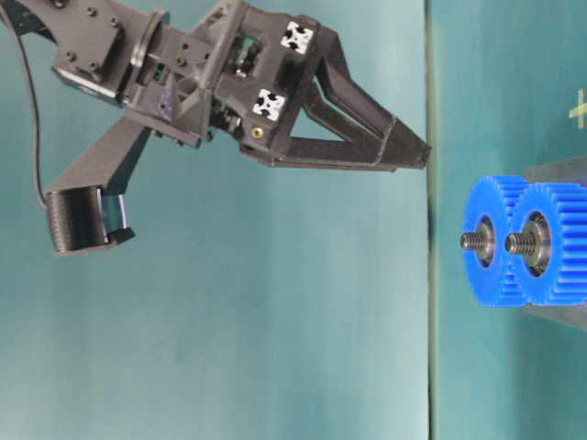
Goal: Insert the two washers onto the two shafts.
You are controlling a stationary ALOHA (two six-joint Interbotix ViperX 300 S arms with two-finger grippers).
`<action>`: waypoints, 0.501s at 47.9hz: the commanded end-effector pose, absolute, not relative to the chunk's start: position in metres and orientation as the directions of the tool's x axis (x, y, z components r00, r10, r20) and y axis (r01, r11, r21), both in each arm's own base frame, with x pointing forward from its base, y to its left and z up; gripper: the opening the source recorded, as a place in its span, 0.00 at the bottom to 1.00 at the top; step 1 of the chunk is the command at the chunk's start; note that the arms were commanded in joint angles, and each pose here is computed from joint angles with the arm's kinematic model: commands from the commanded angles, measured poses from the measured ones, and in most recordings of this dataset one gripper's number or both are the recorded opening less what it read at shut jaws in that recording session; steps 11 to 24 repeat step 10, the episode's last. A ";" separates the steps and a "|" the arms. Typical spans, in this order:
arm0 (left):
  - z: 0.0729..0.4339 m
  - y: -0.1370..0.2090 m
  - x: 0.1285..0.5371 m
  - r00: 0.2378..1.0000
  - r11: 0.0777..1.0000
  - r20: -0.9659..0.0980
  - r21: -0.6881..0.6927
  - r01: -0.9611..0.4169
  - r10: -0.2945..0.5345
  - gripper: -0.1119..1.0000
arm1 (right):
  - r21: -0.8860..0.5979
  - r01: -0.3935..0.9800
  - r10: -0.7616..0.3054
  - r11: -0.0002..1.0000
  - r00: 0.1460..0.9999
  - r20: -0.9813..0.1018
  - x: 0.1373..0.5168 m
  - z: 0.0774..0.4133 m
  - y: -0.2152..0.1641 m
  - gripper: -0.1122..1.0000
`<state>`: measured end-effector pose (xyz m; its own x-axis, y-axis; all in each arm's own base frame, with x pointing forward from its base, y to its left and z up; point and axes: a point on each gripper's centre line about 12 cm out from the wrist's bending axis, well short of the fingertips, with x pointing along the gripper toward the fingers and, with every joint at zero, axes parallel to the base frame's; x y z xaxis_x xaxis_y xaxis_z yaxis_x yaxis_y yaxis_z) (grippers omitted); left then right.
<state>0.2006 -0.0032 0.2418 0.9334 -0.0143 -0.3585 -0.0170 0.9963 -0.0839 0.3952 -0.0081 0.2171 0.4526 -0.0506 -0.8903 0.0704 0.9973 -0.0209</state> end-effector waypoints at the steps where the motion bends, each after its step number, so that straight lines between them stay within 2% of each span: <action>1: 0.246 -0.003 0.202 0.938 0.997 -0.347 -0.081 -0.018 -0.011 0.10 | -0.012 0.084 -0.053 0.996 0.501 -0.864 0.395 0.234 -0.009 0.80; 24: 0.246 -0.002 0.202 0.938 0.996 -0.347 -0.081 -0.021 -0.008 0.10 | -0.012 0.085 -0.053 0.996 0.504 -0.862 0.396 0.234 -0.010 0.80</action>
